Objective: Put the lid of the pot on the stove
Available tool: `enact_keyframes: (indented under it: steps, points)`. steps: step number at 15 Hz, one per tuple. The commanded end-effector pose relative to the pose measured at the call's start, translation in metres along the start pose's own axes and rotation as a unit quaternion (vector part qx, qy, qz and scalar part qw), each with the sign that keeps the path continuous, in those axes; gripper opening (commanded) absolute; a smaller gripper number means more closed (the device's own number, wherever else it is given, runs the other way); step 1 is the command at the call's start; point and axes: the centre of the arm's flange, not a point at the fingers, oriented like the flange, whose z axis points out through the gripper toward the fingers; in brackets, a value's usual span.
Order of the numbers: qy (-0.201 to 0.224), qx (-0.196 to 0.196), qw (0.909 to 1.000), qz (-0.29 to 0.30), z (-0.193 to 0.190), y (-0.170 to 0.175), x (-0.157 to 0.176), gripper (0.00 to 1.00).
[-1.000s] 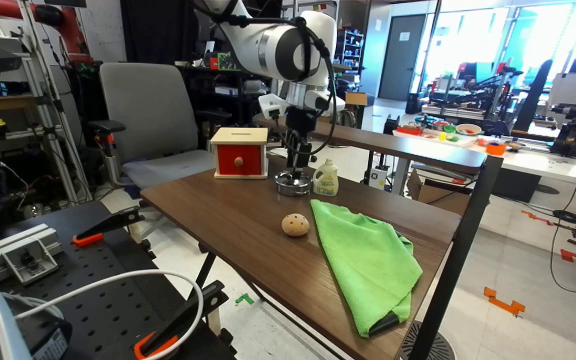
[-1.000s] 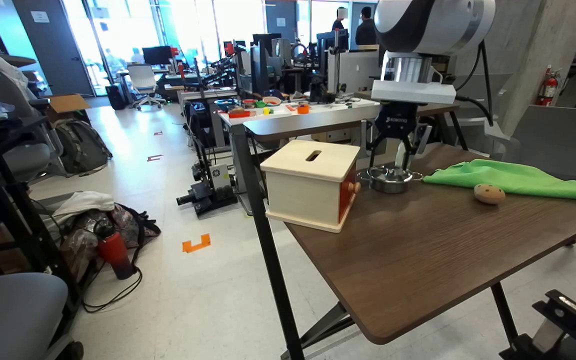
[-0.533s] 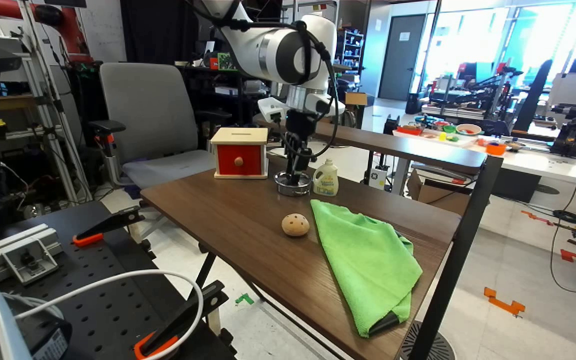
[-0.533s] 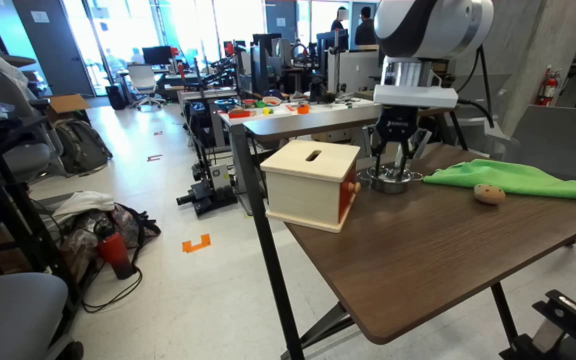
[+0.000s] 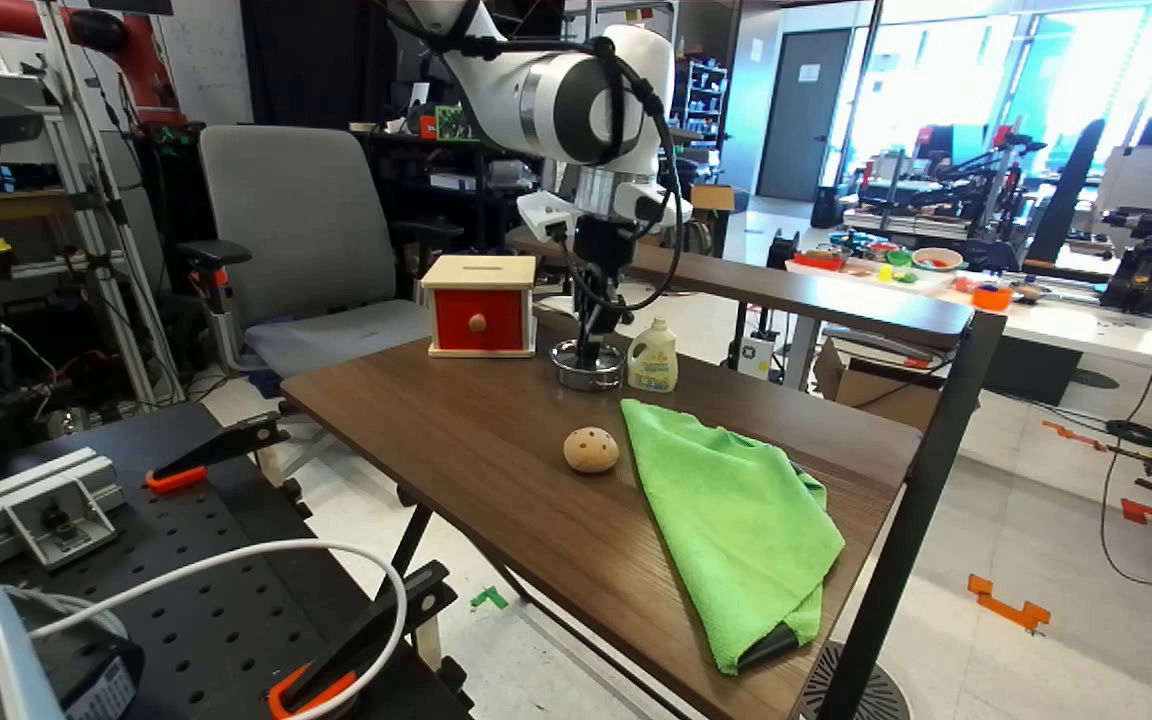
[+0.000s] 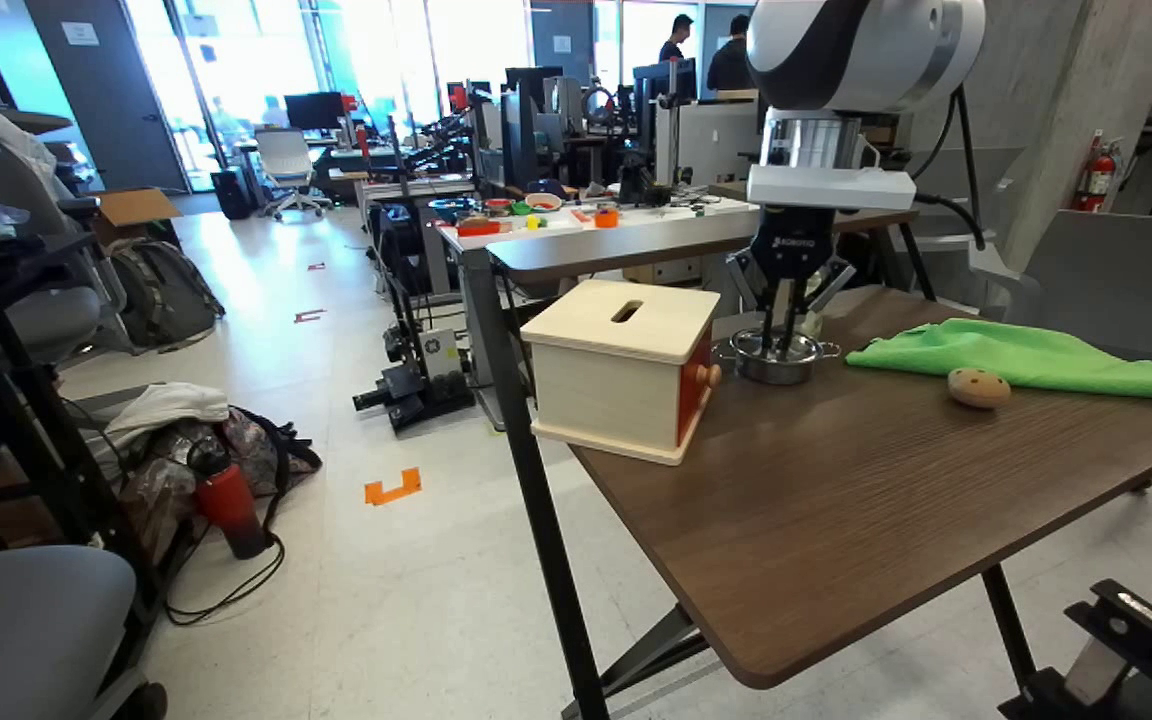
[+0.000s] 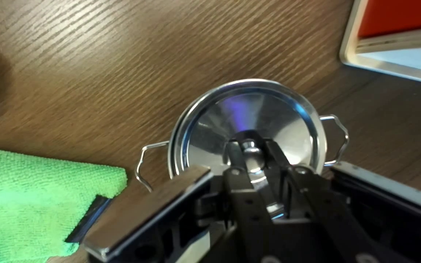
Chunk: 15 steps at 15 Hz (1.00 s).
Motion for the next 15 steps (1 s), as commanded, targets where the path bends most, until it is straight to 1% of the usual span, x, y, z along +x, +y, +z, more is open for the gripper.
enact_keyframes:
  steps: [1, 4, 6, 10, 12, 15]
  points:
    - [0.004, -0.016, 0.9997, -0.02, -0.001, -0.005, 0.002, 0.05]
    - [0.01, -0.02, 0.9992, -0.032, -0.01, -0.006, -0.004, 0.05]
    - [0.014, -0.038, 0.9982, -0.046, -0.019, -0.008, -0.011, 0.05]
    - [0.031, -0.061, 0.9937, -0.089, -0.054, -0.008, -0.032, 0.05]
    - [0.037, -0.071, 0.9905, -0.112, -0.074, 0.003, -0.049, 0.05]
    - [0.03, -0.071, 0.9881, -0.133, -0.098, 0.031, -0.084, 0.05]
